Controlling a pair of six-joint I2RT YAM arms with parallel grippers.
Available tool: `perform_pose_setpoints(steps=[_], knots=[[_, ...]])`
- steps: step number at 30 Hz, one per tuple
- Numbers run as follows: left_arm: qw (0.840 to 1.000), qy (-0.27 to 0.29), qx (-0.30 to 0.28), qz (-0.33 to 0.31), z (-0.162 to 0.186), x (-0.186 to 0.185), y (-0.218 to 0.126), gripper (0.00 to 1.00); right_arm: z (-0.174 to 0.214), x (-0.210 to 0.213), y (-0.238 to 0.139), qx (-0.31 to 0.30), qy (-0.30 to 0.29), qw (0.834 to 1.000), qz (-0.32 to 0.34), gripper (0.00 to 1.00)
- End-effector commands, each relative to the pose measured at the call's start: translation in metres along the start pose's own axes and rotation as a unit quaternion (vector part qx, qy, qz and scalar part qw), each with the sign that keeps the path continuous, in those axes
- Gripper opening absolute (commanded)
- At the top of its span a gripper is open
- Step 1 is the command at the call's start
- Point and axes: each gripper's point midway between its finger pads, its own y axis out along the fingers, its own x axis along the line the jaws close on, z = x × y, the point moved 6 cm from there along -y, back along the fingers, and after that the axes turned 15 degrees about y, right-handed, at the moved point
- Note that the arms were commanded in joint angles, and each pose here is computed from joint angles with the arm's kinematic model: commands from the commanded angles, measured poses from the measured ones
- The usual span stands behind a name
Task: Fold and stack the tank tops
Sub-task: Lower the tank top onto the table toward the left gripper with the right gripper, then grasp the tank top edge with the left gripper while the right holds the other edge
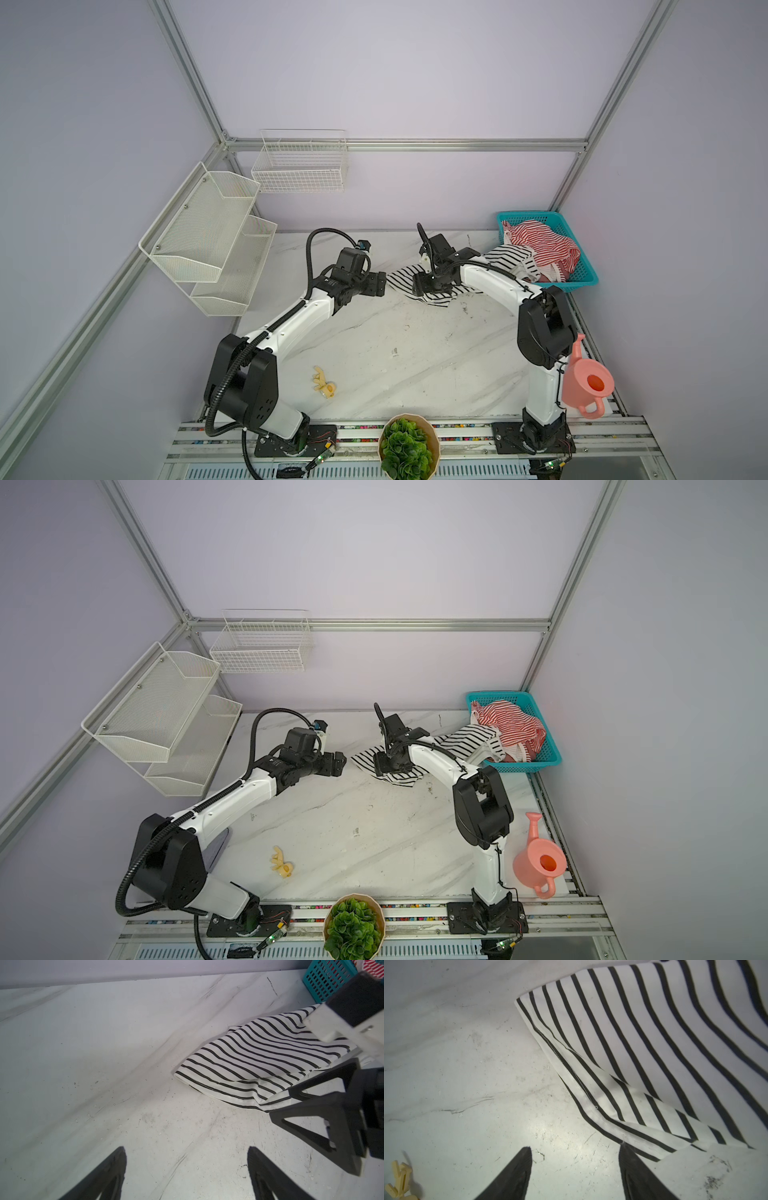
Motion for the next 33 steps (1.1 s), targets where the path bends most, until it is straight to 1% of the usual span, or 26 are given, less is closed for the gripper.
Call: perform_pose_setpoints(steps=[1, 3, 5, 9, 11, 19, 22, 24, 26, 29, 33], knots=[[0.999, 0.019, -0.044, 0.013, -0.044, -0.003, 0.018, 0.90, -0.006, -0.013, -0.023, -0.040, 0.032, 0.999, -0.015, 0.62], [0.999, 0.024, -0.029, 0.007, -0.048, -0.002, 0.040, 0.90, -0.002, -0.026, -0.027, -0.045, 0.054, 0.997, -0.025, 0.58], [0.999, 0.048, -0.015, 0.005, -0.051, -0.001, 0.064, 0.88, 0.002, -0.039, -0.030, -0.052, 0.074, 0.995, -0.030, 0.55], [0.998, 0.067, 0.012, 0.004, -0.052, -0.001, 0.102, 0.78, 0.008, -0.061, -0.033, -0.057, 0.102, 0.992, -0.036, 0.49], [0.997, 0.070, 0.028, -0.004, -0.051, 0.002, 0.115, 0.76, 0.009, -0.070, -0.034, -0.060, 0.115, 0.991, -0.041, 0.48], [0.994, 0.094, 0.052, -0.019, -0.042, 0.005, 0.140, 0.74, 0.011, -0.101, -0.025, -0.057, 0.147, 0.987, -0.039, 0.47], [0.993, 0.097, 0.065, -0.036, -0.037, 0.010, 0.148, 0.72, 0.010, -0.113, -0.019, -0.057, 0.163, 0.984, -0.038, 0.42], [0.992, 0.098, 0.070, -0.034, -0.033, 0.010, 0.152, 0.69, 0.010, -0.117, -0.016, -0.056, 0.168, 0.983, -0.040, 0.38], [0.992, 0.097, 0.073, -0.029, -0.031, 0.010, 0.154, 0.68, 0.011, -0.121, -0.010, -0.051, 0.174, 0.983, -0.040, 0.32], [0.992, 0.096, 0.078, -0.020, -0.027, 0.008, 0.158, 0.67, 0.011, -0.123, -0.003, -0.045, 0.178, 0.982, -0.042, 0.28], [0.992, 0.092, 0.084, -0.012, -0.021, 0.006, 0.164, 0.66, 0.010, -0.126, 0.006, -0.038, 0.182, 0.982, -0.040, 0.24]])
